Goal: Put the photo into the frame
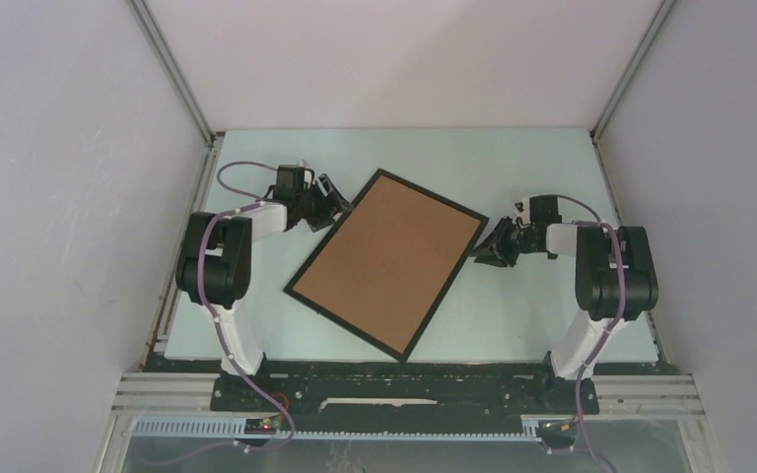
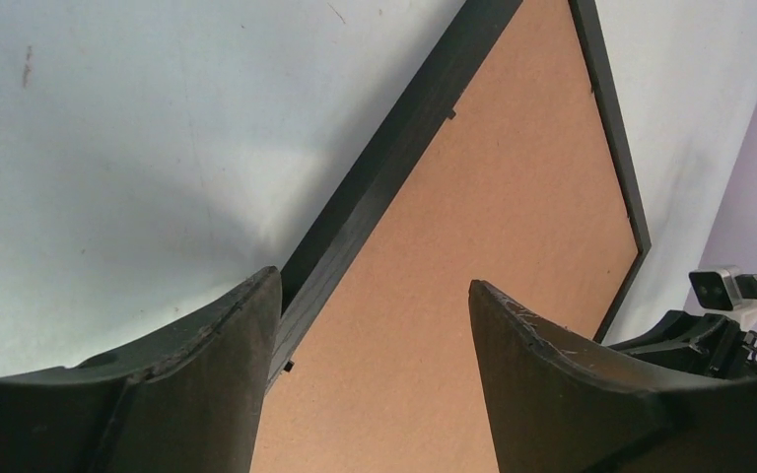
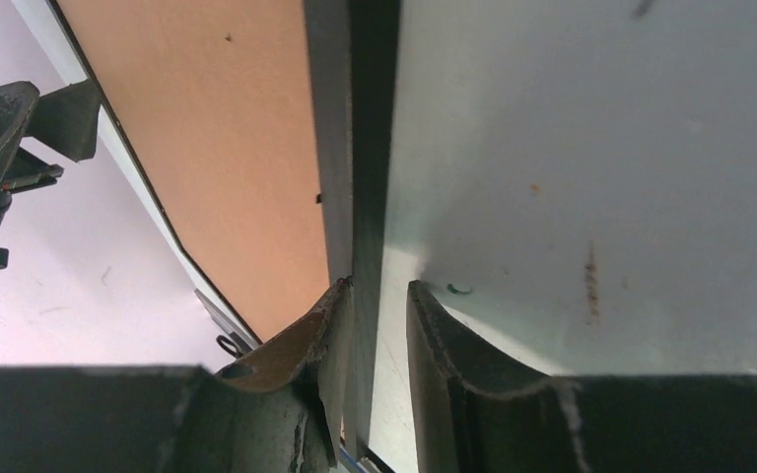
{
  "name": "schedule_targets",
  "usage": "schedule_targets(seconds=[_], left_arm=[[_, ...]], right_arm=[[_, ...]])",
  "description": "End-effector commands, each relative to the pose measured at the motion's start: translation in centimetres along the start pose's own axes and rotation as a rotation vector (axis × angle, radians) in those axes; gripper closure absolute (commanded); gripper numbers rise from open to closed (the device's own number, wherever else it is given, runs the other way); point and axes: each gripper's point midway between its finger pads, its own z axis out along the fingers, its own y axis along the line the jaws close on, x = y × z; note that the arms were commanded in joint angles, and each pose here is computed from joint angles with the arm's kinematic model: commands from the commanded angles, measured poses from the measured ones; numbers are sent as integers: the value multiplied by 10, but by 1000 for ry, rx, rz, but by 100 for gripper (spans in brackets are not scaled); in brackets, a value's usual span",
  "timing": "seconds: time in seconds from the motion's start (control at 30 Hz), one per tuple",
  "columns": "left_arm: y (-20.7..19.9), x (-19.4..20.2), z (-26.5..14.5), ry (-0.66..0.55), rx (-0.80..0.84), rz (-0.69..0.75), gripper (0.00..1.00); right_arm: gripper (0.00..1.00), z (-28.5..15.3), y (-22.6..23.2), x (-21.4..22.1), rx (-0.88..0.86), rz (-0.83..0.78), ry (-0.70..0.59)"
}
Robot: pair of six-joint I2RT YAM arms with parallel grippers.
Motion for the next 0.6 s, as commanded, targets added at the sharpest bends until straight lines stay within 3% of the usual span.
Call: schedule_targets(seconds=[0.0,0.33,0.57], left_arm=[[-15,-13,1,5,51,-11,27],[-10,-11,1,10,24,-17,30],[-11,-11,1,11,26,-15,30]], right_arm=[[64,4,14,-14,-3,-33,-41],[68,3,13,-26,24,-30,-99],[65,6,18,-35,18,-28,-101]])
